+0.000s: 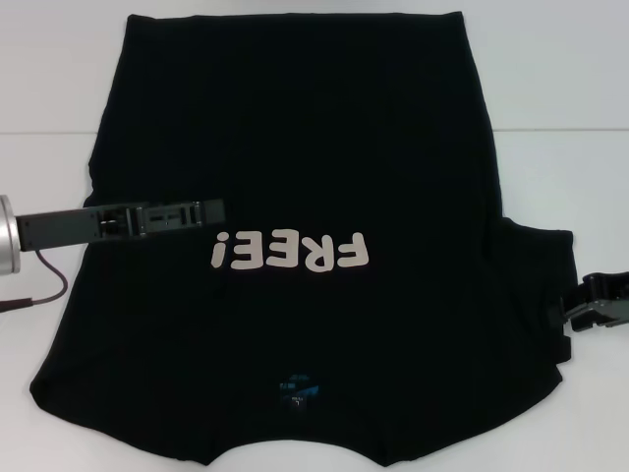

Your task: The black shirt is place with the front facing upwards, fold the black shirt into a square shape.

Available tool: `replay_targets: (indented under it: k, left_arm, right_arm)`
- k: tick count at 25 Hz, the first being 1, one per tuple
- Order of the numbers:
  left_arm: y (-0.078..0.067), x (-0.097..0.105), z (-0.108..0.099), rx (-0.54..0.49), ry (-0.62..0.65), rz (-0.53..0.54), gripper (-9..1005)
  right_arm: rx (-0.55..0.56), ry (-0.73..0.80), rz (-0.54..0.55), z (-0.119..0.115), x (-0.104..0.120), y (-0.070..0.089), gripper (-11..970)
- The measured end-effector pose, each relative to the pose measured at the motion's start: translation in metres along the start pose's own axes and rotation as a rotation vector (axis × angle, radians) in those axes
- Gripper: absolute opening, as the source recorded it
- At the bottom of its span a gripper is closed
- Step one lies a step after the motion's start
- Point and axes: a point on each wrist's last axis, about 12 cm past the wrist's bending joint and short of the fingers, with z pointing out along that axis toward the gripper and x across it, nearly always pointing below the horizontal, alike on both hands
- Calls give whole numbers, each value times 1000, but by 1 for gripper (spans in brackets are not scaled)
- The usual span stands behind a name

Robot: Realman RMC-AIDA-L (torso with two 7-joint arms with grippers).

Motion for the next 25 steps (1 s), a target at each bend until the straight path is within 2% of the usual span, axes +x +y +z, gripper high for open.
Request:
replay_targets:
  k: [9,15,19,25]
  left_arm:
    - [0,0,1,-1,-1,0,853]
    - [0,0,0,-3,-2,1,852]
    - [0,-1,0,-4,-2,3,852]
    - [-1,-3,-1,7,-29,0,851]
  right_arm:
    - [44,9,-25,14,-4,10,372]
    - [43,6,-37,14,-7,14,147]
    - [47,9,-32,10,-7,11,97]
    - [64,-55,15,-13,-13,-11,21]
